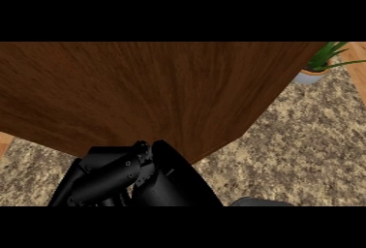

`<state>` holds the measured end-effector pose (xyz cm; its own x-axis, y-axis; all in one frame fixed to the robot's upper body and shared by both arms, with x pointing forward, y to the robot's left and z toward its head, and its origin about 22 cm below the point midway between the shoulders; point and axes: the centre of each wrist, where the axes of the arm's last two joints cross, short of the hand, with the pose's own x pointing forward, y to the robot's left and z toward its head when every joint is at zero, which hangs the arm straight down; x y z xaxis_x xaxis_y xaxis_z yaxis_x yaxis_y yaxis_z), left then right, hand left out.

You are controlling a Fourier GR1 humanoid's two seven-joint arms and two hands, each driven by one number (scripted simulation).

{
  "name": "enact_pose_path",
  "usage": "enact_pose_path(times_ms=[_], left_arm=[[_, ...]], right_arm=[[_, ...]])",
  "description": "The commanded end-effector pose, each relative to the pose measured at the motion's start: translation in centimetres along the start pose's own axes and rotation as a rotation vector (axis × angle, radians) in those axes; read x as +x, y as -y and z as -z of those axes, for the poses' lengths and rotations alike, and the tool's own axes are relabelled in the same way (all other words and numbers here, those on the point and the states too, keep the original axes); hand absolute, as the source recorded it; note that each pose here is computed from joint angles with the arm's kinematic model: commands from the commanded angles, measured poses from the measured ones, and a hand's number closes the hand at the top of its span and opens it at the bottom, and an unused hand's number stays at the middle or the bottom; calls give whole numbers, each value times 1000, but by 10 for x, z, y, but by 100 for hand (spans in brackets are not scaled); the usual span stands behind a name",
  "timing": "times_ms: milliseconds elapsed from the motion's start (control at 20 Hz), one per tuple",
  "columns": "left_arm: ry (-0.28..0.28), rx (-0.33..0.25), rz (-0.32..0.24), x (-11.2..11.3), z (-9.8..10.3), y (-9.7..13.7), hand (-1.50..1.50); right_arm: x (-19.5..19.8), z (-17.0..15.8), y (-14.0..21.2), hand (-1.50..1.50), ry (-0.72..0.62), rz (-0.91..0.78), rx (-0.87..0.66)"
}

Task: Pick up the wine, place it into the cabinet and close the cabinet

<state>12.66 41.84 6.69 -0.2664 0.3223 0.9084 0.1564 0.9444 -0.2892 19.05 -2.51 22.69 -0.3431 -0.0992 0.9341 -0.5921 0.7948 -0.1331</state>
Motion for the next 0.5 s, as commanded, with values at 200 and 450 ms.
enact_pose_path(times_ms=[200, 450], left_arm=[[27, -11, -14, 13, -15, -31, -150], [38, -32, -21, 20, -6, -28, -150]], right_arm=[[1, 87, 24, 150, -39, 2, -3], [-15, 123, 45, 150, -60, 3, 94]])
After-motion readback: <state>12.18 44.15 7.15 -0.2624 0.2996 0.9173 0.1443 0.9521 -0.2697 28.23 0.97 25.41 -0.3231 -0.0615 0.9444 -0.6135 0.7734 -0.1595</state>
